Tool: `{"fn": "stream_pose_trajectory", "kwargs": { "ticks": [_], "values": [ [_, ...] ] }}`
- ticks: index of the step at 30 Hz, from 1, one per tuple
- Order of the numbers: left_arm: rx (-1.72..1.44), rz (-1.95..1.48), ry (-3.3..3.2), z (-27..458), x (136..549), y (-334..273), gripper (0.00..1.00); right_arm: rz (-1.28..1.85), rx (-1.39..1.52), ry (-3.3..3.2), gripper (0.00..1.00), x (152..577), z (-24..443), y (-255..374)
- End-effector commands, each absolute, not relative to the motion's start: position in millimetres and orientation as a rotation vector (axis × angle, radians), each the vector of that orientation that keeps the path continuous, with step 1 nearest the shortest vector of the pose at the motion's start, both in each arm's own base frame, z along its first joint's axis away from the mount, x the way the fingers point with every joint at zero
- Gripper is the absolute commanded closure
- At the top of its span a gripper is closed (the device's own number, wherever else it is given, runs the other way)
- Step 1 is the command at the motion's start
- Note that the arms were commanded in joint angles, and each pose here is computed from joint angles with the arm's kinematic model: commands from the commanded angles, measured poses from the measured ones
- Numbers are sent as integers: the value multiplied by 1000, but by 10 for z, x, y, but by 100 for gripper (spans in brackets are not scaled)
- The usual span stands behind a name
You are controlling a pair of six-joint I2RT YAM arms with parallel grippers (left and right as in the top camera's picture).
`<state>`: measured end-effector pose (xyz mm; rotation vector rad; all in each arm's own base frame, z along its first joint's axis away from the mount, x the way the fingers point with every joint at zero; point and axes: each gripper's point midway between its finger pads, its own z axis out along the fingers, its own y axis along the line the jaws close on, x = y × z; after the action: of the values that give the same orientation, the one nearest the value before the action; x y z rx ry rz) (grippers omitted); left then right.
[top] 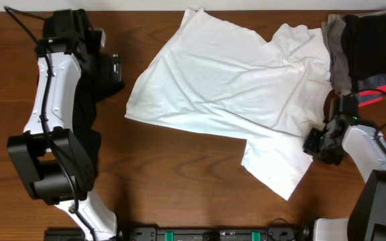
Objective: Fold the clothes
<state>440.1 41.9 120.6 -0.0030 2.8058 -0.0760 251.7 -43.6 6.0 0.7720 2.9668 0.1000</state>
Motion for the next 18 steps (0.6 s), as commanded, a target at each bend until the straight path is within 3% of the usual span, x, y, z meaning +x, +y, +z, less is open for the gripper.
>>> {"fn": "stream_pose_trajectory", "kwargs": {
  "ticks": [1,5,8,18],
  "values": [
    [-99,-108,2919,962,4166,394,2,249,614,2949,40,2654,153,-276],
    [-173,-251,3044,800,3827,219,4,250,602,2948,29,2669,164,-257],
    [-180,-382,3102,717,3643,52,11,251,603,2952,28,2662,163,-255],
    [-165,-391,3129,186,3437,-154,11,263,603,2957,28,2649,164,-239]
  ]
}}
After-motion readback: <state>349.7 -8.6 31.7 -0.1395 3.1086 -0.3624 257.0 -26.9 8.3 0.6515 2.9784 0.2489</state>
